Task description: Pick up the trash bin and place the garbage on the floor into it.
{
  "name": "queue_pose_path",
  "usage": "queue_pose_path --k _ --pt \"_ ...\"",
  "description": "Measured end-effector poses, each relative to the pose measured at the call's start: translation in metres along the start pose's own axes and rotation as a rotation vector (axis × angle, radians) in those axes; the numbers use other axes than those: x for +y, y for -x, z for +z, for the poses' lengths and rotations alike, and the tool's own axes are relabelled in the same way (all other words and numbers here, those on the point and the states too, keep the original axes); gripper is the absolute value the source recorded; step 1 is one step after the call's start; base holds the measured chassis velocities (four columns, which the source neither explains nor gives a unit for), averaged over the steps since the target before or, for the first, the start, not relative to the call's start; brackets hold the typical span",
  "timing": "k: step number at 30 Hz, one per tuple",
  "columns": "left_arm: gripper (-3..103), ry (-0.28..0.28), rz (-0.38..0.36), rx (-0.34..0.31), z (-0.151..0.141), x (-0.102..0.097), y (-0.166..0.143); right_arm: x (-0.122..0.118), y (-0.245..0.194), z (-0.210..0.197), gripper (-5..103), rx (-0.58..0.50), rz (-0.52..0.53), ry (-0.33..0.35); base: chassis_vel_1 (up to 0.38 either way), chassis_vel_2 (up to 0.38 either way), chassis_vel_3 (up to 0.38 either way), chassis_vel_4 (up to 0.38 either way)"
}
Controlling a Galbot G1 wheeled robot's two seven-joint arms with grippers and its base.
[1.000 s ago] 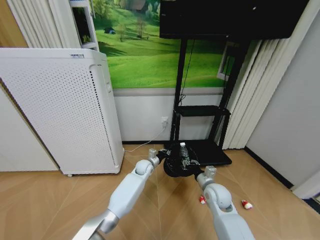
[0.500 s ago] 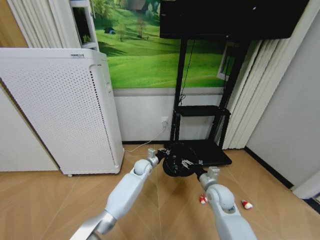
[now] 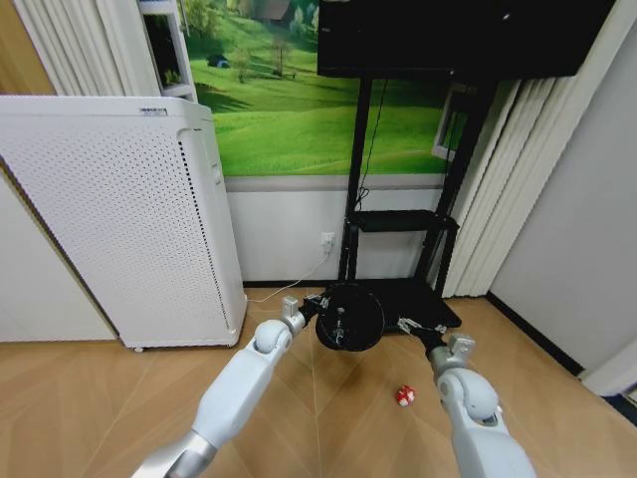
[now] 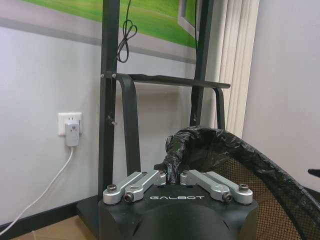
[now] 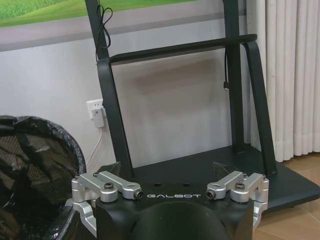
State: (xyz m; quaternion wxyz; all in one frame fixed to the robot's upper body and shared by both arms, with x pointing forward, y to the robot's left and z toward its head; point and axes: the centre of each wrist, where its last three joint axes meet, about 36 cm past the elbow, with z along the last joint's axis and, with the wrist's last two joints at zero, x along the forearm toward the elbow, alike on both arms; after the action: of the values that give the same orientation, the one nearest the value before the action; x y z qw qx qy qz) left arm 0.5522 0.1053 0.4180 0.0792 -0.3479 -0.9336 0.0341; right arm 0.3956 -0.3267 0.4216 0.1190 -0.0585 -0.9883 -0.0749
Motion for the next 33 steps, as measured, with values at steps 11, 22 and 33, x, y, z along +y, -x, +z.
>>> queue_pose_path --k 11,22,33 --pt "7 0.007 -0.019 0.006 -0.002 0.004 -0.015 0.004 0.001 -0.001 100 -0.006 -0.016 0.012 -0.131 -0.183 0.142 0.183" --pt "7 0.005 -0.019 0.004 -0.002 0.003 -0.015 0.005 -0.003 -0.004 100 -0.022 -0.022 0.015 -0.249 -0.320 0.254 0.304" --pt "7 -0.003 -0.025 -0.006 -0.003 0.003 -0.022 -0.008 0.000 0.052 100 0.093 0.054 0.002 -0.170 -0.192 0.182 0.152"
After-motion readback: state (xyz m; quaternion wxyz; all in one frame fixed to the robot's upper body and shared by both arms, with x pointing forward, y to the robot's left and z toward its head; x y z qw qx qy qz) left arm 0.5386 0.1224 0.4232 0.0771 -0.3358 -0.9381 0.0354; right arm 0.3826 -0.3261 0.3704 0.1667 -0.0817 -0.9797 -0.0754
